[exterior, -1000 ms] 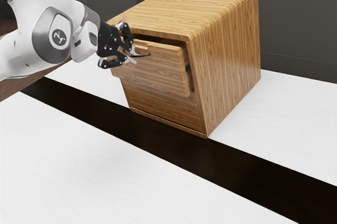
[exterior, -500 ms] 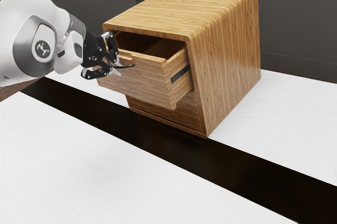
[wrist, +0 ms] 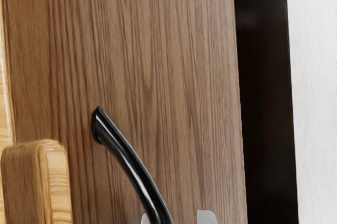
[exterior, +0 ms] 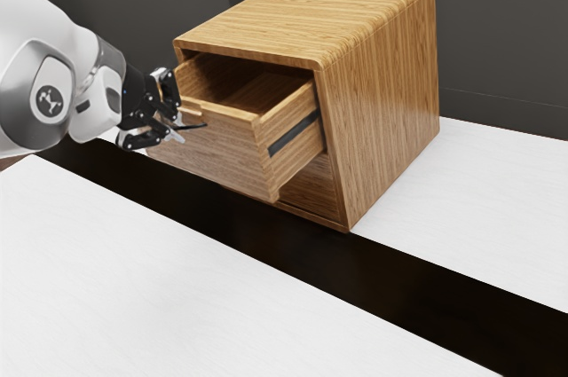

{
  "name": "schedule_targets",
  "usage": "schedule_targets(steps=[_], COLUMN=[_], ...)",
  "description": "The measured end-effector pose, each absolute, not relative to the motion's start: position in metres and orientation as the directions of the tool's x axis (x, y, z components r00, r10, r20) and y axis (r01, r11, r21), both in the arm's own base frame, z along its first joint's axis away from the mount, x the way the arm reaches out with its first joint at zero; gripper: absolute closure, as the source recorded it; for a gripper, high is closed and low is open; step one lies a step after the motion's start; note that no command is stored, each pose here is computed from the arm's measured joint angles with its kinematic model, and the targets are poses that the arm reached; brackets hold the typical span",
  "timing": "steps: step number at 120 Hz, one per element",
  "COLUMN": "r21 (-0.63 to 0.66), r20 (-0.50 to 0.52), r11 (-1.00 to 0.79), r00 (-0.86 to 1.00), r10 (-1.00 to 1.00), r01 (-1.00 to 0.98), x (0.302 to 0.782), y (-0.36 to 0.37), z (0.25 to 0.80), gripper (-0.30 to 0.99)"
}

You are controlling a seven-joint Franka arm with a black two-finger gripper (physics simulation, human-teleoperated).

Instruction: Pull the drawer handle with one arm to open the drawer

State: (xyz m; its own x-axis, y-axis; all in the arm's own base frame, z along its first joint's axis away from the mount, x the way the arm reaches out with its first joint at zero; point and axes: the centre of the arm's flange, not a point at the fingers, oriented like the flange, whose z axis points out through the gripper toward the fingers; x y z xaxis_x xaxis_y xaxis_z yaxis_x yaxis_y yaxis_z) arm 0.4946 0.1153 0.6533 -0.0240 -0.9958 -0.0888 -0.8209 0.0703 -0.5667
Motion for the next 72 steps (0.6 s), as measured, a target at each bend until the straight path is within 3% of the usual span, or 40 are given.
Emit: schedule_targets(steps=[72], r21=[-0.553], r20=[-0.066], r11=[-0.007], r00=[0.052], r10=[-0.996], r01=[-0.833], x=[0.465], y=[0.124], z=[0.654], gripper=[0.79])
